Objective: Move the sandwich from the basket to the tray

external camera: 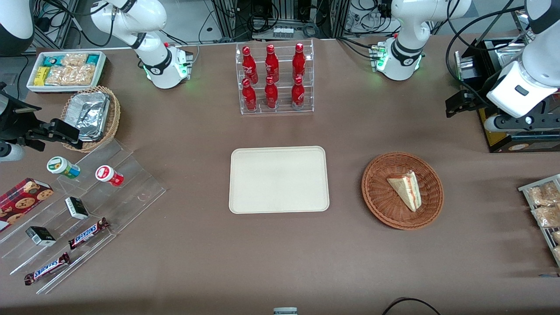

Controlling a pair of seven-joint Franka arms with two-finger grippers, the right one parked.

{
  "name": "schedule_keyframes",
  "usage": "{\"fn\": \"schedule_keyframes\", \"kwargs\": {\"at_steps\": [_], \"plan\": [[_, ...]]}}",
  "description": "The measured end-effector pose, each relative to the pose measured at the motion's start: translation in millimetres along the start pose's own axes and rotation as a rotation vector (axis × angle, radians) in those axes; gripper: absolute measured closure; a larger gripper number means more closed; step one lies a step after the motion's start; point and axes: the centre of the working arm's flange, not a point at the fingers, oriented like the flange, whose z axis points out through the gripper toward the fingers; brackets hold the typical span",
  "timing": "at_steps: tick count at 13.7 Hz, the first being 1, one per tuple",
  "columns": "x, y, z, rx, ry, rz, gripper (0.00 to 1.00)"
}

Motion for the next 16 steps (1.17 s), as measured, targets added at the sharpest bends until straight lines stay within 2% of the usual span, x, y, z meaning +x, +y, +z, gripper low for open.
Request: {"fn": "schedule_keyframes", "kwargs": {"at_steps": [6, 11, 16], "plan": [[4.9, 0.1, 7.0, 0.001, -0.013, 0.003, 0.0], [26.2, -9.1, 46.5, -0.002, -0.029, -0.019, 0.0], [44.1, -14.2, 101.2, -0.008, 0.004, -0.195, 0.0]]}}
